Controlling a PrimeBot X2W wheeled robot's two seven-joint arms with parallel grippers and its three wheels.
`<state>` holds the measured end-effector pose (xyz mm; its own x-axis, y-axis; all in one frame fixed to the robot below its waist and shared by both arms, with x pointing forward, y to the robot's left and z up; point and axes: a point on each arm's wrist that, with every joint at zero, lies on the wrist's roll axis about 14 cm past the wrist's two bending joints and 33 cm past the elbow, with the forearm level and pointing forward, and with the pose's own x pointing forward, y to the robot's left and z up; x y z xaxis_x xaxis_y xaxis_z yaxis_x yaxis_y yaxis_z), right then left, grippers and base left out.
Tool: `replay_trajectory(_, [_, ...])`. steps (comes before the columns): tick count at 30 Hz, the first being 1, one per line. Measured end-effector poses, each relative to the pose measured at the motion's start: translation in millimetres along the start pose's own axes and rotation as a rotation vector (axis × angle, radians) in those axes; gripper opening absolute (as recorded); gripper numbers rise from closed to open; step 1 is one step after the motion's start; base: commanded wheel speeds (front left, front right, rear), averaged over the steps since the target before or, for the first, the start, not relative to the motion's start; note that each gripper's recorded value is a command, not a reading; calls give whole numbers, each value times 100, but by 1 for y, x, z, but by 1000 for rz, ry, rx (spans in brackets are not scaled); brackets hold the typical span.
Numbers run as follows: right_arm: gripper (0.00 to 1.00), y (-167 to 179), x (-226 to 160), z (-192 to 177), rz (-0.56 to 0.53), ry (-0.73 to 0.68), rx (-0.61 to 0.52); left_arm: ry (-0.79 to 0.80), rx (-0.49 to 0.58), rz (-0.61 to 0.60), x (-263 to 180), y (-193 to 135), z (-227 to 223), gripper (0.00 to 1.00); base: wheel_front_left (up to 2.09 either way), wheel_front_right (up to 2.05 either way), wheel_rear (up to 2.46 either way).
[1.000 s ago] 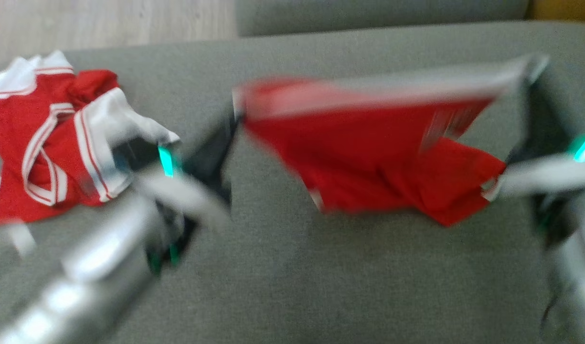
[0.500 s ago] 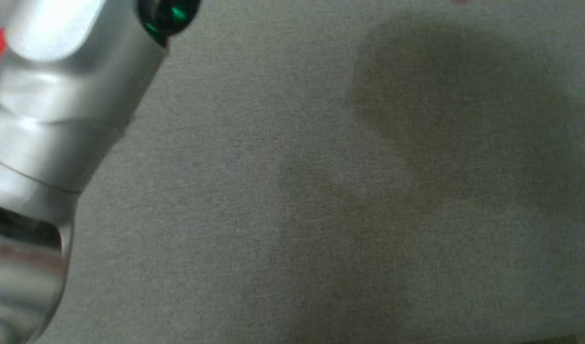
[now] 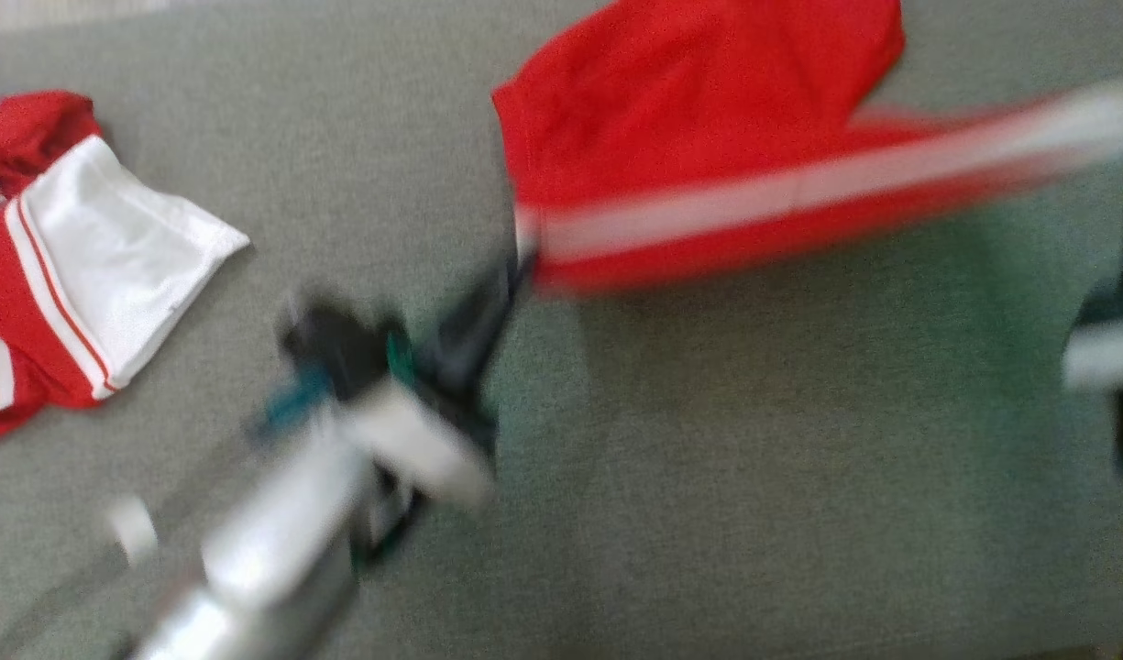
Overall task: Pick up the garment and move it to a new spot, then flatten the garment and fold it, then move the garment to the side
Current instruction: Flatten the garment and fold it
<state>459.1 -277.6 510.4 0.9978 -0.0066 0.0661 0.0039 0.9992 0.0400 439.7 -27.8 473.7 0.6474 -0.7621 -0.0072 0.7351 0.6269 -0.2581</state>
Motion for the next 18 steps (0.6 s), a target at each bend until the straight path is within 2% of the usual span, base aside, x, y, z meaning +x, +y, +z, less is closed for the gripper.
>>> replay_trajectory(4, [0, 5, -61, -35, -21, 131, 47, 118, -52, 17, -46, -32, -52, 0, 0, 0, 0])
replay_trajectory(9, [0, 8, -121, -48, -51, 238, 98, 206, -82, 40, -88, -61, -84, 0, 0, 0, 0])
replay_trajectory(14, [0, -1, -158, -34, -89, 263, 101, 204, -99, 50, -108, -77, -81, 0, 0, 0, 0])
replay_trajectory(18, [0, -5, -154, -11, -92, 215, 84, 124, -130, 62, -104, -81, -57, 0, 0, 0, 0])
